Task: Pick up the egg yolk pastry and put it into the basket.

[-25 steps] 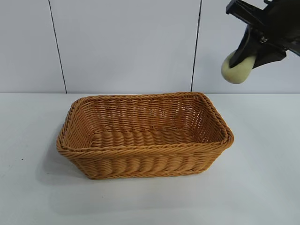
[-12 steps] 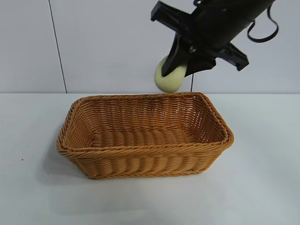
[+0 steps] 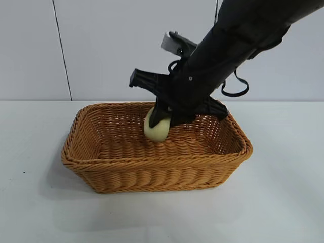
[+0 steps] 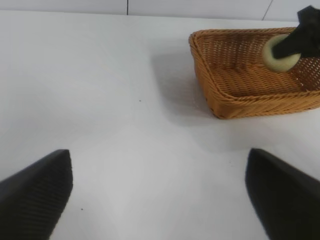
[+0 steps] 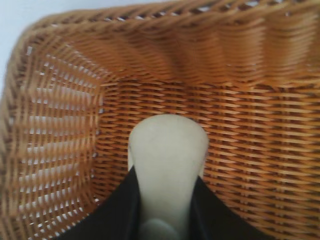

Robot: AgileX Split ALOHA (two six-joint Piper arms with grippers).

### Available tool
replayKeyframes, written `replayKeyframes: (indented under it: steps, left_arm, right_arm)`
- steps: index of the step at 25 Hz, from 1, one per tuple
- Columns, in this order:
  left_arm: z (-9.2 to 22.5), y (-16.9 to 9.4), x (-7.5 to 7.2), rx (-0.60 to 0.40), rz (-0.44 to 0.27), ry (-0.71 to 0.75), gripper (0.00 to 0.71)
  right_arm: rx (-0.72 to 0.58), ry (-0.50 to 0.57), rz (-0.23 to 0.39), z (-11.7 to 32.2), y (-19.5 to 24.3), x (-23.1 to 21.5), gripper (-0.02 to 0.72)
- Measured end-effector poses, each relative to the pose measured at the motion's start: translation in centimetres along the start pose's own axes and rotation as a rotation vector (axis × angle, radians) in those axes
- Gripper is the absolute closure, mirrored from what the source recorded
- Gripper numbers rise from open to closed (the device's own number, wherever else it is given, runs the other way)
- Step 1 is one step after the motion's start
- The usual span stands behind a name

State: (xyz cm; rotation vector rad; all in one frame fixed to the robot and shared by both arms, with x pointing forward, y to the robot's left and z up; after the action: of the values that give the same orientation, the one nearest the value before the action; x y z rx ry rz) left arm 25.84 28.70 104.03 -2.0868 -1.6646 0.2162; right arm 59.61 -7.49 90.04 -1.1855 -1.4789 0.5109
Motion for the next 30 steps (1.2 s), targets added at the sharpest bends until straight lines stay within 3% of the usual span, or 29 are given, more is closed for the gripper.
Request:
replayKeyframes:
  steps: [4,6,11,13,21,30]
  left_arm:
    - [0.0,0.0,0.0,0.000,0.000,0.000,0.021]
    - [0.0,0.0,0.0,0.000,0.000,0.000,0.021]
    - [0.0,0.0,0.0,0.000,0.000,0.000,0.021]
    - [0.0,0.0,0.0,0.000,0.000,0.000,0.021]
    - [0.0,0.0,0.0,0.000,0.000,0.000,0.021]
    - [0.0,0.0,0.0,0.000,0.000,0.000,0.021]
  right_arm:
    - [-0.010,0.005,0.002,-0.1,0.5,-0.2,0.507]
    - [-0.019,0.005,-0.001,-0.2,0.5,-0.1,0.426]
    - [-0.008,0.008,0.002,0.0,0.5,-0.2,0.108]
    - [0.017,0.004,0.009,0.2,0.4,-0.2,0.048]
    - [0.124,-0.157,0.052,-1.8,-2.5,3.1,0.010]
    - [0.148,-0.318,0.342,-5.5,-8.7,4.1,0.010]
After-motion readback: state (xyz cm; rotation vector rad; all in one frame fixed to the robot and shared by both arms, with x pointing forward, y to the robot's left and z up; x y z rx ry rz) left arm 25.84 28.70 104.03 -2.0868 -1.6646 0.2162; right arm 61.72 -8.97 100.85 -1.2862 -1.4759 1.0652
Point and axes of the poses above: a point on each arm's last joint axis where the gripper is mounted, y pointing out along that axis toward the gripper, x along the wrist's bending axis when the last joint is at zero, z = x × y, the point moved 3 cm from there along y, pointing out along that axis toward the gripper, and after that the axes turned 15 degrees about y, right-handed, at the moved point
